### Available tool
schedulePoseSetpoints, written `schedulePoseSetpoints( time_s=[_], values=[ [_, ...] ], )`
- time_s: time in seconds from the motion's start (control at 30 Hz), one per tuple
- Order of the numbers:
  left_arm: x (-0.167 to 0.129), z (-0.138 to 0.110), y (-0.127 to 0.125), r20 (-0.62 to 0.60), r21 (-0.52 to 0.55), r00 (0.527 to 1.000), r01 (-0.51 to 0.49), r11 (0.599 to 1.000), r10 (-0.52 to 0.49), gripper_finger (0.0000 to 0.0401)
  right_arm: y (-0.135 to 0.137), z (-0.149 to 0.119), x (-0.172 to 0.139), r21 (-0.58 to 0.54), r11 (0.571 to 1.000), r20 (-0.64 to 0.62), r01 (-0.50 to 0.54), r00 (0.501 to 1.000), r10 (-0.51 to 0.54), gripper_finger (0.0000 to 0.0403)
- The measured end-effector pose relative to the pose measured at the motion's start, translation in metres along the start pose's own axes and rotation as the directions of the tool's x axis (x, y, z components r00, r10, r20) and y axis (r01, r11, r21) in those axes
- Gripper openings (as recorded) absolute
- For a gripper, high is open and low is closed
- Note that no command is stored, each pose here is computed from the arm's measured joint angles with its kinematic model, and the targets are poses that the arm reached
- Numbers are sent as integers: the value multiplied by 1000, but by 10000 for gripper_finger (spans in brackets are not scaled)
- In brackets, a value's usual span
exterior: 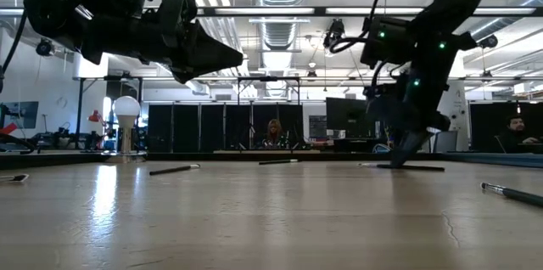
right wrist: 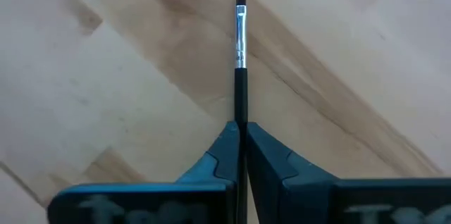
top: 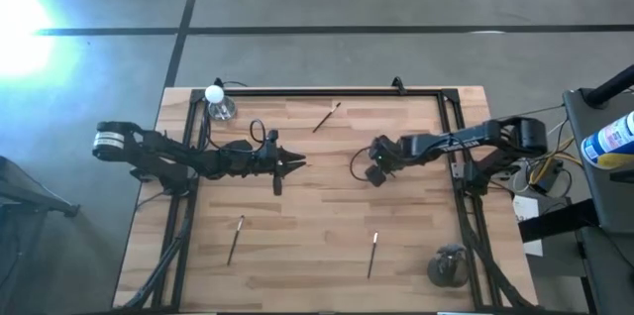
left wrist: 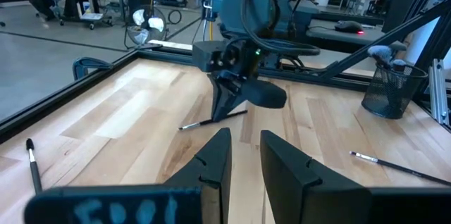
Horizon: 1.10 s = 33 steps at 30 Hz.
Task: Pick & Place Makeup Brushes
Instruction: Put the black eyeshadow brush into the makeup holder
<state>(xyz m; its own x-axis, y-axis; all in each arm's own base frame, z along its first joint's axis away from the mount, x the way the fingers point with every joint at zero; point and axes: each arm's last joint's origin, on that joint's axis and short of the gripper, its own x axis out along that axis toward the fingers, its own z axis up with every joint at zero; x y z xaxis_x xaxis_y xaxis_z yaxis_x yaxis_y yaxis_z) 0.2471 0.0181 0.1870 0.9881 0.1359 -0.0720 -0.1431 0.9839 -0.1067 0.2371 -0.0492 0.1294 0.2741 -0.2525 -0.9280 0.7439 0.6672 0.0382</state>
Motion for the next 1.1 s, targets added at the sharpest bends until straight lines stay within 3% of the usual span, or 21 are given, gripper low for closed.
schedulePoseSetpoints(
  time_s=[0.13,0.37,0.57,0.9,1.1],
  values=[
    [0,0,0,-3,0,1000,0,1000,0,71,8,15,-12,-54,998,5,-17,1000,18,26],
    [0,0,0,-4,0,1000,-1,1000,1,71,21,40,-25,-112,993,57,-36,997,43,90],
    [0,0,0,-5,0,1000,-1,1000,1,71,28,57,-13,-176,984,44,-16,999,24,129],
    [0,-1,0,-14,1,1000,-2,1000,2,71,20,101,34,-201,978,-105,55,991,-77,115],
    [0,-1,0,-14,2,1000,-2,1000,2,71,23,108,44,-222,975,-167,28,984,-66,94]
  ],
)
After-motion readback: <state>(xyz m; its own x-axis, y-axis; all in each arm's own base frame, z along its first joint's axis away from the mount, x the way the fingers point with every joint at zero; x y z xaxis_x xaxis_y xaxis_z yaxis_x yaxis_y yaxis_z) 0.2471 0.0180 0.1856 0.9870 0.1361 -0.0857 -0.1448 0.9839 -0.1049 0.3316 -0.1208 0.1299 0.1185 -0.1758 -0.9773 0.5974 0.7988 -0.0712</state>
